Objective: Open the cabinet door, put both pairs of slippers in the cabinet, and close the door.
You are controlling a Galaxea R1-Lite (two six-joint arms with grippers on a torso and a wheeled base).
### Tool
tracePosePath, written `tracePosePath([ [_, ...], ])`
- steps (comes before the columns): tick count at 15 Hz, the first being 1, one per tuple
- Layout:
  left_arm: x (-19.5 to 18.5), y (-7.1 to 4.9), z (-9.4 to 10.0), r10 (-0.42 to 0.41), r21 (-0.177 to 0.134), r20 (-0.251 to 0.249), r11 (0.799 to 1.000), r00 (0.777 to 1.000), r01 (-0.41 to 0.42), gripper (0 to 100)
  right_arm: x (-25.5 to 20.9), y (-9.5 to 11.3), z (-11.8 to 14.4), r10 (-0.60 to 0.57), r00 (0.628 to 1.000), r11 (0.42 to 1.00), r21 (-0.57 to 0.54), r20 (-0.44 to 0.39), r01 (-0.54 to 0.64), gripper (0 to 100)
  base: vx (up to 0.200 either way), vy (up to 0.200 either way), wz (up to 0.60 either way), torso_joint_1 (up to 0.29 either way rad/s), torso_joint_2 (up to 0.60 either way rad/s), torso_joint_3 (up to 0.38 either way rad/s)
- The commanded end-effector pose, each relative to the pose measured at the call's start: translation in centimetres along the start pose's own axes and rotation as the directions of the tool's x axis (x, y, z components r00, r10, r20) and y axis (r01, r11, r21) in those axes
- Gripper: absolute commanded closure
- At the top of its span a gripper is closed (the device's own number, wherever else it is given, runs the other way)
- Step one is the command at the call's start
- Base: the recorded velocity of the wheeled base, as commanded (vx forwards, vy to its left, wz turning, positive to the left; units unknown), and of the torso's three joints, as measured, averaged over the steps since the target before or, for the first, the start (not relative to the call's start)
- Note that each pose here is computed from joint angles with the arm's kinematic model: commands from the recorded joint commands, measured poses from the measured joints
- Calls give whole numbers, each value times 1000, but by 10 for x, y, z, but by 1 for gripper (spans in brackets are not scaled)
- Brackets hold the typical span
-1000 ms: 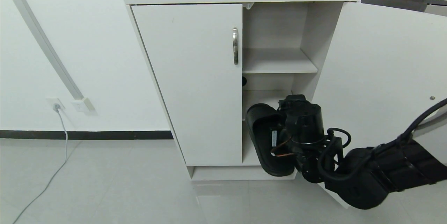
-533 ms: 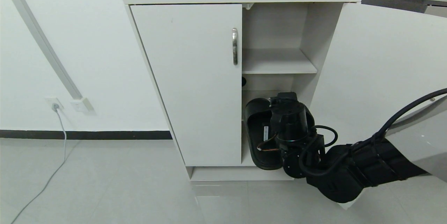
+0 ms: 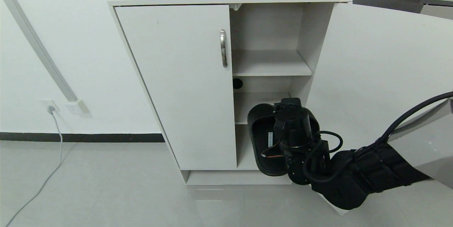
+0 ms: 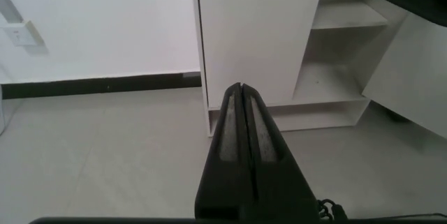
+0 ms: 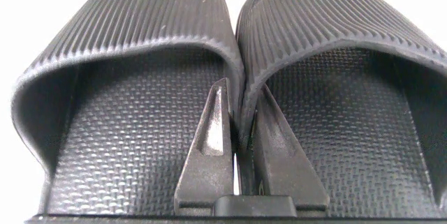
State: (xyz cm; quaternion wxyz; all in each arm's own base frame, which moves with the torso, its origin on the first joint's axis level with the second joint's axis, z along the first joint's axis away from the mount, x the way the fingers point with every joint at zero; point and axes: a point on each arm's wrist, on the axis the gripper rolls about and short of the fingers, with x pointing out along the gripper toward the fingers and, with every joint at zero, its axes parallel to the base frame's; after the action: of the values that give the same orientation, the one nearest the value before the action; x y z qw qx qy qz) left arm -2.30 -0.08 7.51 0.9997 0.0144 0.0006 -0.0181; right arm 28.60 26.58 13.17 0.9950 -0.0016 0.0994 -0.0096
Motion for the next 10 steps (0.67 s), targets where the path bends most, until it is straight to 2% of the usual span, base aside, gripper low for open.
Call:
tracePosePath([
  [1, 0, 0, 0, 1, -1, -3, 1000, 1000, -1, 100, 1, 1, -7, 4, 1000, 1000, -13, -14, -4, 100, 0, 0, 0, 0, 0, 0],
  [10, 0, 0, 1, 1, 0, -1, 1000, 1000, -1, 100, 6, 5, -22, 6, 1000, 1000, -28, -27, -7, 100, 0, 0, 0, 0, 0, -10],
])
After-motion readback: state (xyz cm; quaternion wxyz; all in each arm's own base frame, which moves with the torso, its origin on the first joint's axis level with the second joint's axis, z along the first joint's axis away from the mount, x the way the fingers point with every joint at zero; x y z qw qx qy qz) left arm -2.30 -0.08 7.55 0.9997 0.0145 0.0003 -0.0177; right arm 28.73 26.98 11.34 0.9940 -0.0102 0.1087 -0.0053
